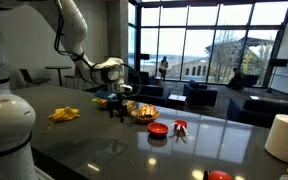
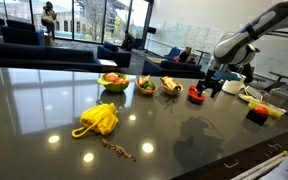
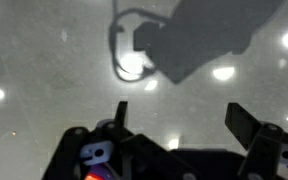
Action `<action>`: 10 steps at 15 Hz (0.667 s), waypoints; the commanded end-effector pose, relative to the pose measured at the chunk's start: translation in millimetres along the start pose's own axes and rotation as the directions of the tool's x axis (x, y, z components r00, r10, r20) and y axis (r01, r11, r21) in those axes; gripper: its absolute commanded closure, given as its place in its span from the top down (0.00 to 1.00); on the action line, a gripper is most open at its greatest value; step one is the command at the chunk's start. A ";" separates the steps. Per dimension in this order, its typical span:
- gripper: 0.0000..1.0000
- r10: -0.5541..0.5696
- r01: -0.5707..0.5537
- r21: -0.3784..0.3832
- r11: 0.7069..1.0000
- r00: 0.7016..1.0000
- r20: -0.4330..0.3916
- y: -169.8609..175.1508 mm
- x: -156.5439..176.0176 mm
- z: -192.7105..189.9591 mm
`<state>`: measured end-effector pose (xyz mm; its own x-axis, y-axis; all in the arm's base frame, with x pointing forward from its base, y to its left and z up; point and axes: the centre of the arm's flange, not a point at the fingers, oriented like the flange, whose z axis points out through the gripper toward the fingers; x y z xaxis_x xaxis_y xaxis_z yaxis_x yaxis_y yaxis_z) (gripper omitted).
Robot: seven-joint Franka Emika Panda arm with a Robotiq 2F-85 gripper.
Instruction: Put the toy inside the green bowl
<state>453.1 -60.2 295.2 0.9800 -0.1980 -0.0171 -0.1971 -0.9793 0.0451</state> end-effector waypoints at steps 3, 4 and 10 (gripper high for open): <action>1.00 0.017 -0.017 -0.007 1.000 1.000 0.000 15.3 -18.0 9.7; 1.00 0.025 -0.025 -0.007 1.000 1.000 -0.008 19.0 -19.4 9.5; 1.00 0.036 -0.036 -0.001 0.999 0.999 -0.013 42.1 -26.9 7.3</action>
<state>434.6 -86.3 282.1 0.9703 -0.2403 -0.0283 -0.2390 -0.9700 0.0440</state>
